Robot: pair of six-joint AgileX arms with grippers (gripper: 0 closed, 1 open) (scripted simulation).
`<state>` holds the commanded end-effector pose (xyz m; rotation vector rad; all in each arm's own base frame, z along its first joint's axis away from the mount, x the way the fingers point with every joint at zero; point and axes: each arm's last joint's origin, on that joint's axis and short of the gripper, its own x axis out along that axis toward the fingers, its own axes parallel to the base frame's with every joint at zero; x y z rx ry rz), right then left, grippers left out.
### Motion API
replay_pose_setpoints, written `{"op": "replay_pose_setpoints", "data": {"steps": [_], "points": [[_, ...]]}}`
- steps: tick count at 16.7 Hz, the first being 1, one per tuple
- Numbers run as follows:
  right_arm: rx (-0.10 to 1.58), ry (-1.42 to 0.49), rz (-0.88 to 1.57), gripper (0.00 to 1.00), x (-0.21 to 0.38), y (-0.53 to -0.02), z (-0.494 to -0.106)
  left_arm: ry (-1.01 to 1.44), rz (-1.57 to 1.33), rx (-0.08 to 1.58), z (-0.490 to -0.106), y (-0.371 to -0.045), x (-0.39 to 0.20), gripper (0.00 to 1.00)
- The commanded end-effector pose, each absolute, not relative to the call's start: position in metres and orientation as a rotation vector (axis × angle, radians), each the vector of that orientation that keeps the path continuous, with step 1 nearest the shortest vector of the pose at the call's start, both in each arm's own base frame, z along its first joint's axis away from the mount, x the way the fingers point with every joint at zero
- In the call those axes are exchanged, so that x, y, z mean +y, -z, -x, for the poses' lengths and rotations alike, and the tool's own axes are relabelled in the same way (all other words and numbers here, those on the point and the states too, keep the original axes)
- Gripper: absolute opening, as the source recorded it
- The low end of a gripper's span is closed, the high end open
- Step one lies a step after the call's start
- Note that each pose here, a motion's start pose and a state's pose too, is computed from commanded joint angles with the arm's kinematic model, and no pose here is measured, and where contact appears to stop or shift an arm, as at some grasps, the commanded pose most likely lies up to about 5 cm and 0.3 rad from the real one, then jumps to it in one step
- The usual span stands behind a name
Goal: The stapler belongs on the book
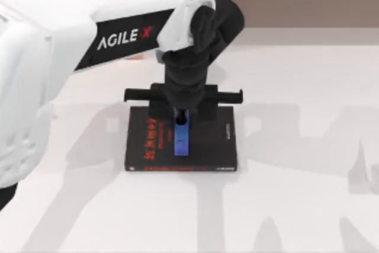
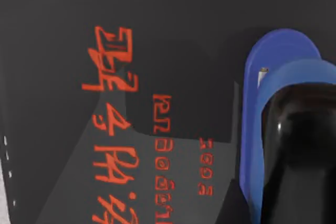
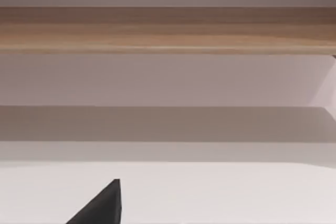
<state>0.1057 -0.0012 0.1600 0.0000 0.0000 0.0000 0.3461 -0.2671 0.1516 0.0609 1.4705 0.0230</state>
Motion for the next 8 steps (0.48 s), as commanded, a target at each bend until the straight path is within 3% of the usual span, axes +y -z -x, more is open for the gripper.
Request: {"op": "replay_pose_setpoints", "data": {"steps": [6,8], "points": [[0.0,0.0,0.0,1.0,-0.0012,-0.16,-0.1057,-0.023,-0.061,1.471,-0.3461,-0.1516,-0.2671,0.98],[0.0,0.0,0.0,1.0,-0.0012,-0.16,-0.1057,-0.023,-0.061,1.471,-0.3461,-0.1516,-0.2671,1.0]]}}
